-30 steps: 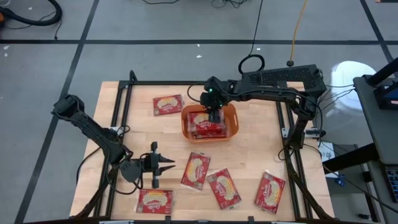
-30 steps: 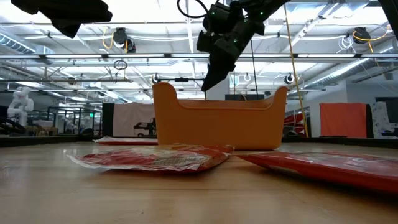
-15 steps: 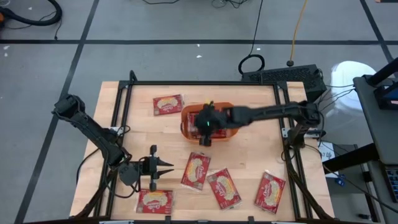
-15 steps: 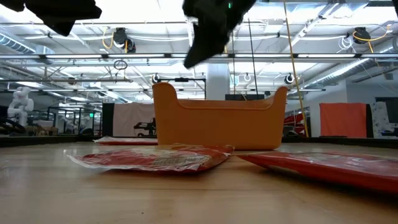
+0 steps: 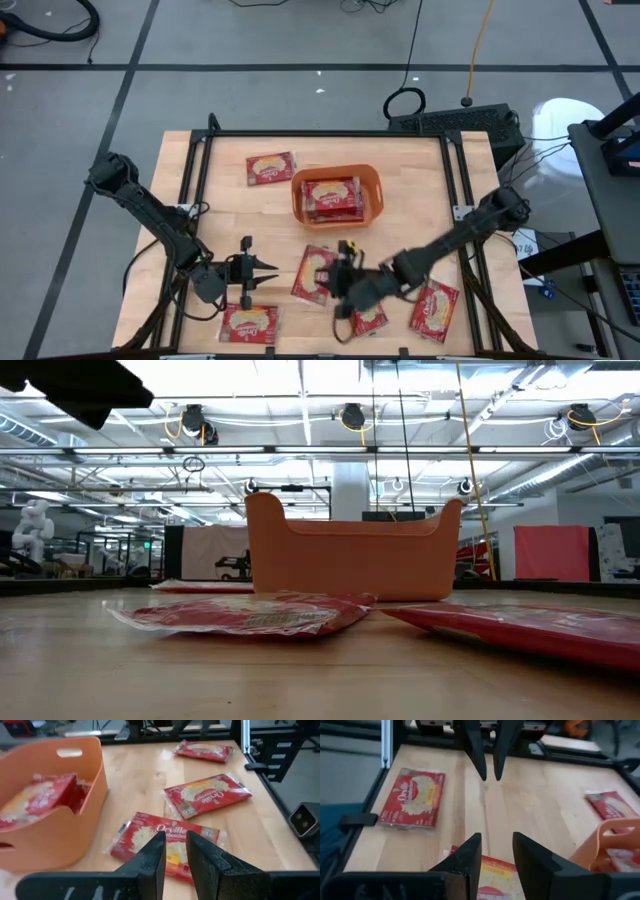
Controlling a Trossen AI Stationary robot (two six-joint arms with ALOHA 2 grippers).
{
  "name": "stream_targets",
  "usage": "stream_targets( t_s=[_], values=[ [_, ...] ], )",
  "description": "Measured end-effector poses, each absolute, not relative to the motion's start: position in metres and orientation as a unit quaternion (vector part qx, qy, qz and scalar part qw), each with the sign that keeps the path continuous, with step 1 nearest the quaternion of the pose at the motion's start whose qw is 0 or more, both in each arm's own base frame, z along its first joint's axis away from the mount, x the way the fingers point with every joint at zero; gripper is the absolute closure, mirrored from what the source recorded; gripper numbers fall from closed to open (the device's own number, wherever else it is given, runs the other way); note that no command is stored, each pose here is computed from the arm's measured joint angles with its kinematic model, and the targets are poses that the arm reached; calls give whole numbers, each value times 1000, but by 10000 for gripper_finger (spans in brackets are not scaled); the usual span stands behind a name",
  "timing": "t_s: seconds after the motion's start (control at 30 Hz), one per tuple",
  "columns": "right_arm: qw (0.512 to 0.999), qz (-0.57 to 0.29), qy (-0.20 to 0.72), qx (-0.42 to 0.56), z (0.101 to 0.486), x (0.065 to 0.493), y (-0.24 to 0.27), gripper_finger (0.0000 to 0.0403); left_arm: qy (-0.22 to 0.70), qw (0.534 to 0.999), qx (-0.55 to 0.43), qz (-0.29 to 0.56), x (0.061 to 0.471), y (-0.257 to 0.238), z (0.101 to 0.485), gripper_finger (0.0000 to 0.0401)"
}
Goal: Sort popcorn bags into baskets
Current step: Put the red popcorn bag into the orange bin
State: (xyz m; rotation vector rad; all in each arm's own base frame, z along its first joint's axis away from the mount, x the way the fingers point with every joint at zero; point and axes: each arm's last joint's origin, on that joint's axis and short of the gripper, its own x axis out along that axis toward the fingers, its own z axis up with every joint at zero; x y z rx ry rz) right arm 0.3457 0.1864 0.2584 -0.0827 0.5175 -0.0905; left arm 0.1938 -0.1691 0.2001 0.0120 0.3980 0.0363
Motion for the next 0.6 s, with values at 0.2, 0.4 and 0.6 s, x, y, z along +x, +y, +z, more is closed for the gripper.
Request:
stream_targets(
  t_s=[0.2, 0.4, 0.6],
  values=[
    [977, -36, 208, 15, 226, 314, 221, 300, 208, 978, -6, -10, 187, -182, 193, 320],
    [979, -44, 170, 99, 186, 287, 223, 300, 221, 975, 28, -24, 189, -200, 166, 319],
    [973, -72, 169, 141, 162, 270, 214, 300, 238, 969, 53, -40, 199, -214, 137, 315]
  ],
)
